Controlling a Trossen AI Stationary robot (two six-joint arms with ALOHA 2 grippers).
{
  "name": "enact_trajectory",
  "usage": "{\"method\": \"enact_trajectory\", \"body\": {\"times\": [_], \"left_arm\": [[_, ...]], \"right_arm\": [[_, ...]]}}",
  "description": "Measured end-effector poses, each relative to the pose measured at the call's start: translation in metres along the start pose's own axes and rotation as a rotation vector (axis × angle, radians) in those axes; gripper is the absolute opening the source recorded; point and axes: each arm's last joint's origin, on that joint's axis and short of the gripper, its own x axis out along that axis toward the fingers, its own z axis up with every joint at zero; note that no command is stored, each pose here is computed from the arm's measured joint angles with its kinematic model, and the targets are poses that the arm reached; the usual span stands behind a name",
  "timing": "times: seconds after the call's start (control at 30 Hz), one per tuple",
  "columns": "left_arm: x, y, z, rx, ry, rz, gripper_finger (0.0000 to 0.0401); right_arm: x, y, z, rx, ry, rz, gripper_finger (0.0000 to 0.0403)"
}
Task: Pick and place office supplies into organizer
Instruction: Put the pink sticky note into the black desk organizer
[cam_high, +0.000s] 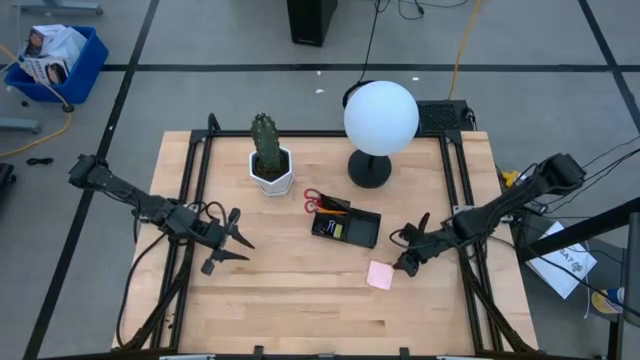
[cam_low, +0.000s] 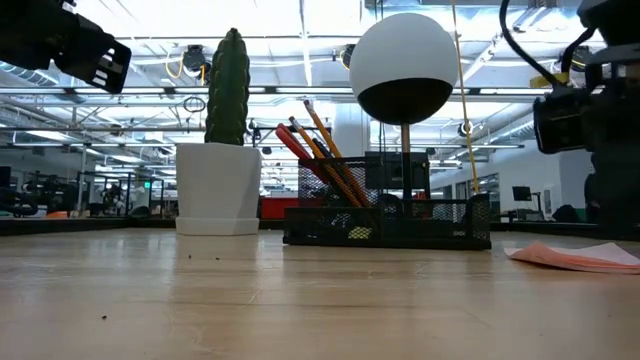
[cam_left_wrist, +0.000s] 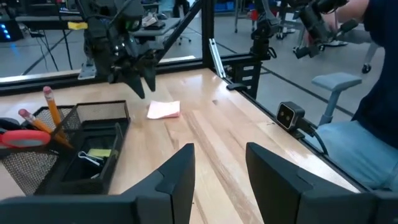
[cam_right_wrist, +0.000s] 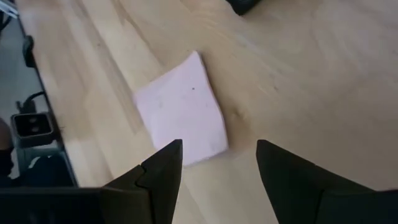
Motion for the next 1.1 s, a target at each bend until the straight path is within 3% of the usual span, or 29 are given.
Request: {"method": "enact_trajectory", "body": {"times": [0.23, 0.73, 0.9, 1.1], "left_arm": [[0.000, 0.000, -0.001, 0.008, 0.011, 0.000, 0.0150], [0.000, 0.000, -0.002, -0.022, 0.017, 0.001, 0.0150], [0.000, 0.000, -0.002, -0.029, 0.017, 0.001, 0.0150], [0.000, 0.000, -0.002, -0.031, 0.023, 0.001, 0.0150]], "right_arm": [[0.016, -0.002, -0.002, 0.000, 0.041, -0.035, 0.0198], [0.033, 0.005, -0.003, -0.007, 0.084, 0.055, 0.0195], [0.036, 0.003, -0.006, -0.014, 0.097, 0.035, 0.0160], [0.036, 0.002, -0.007, -0.055, 0.110, 0.033, 0.0070]]}}
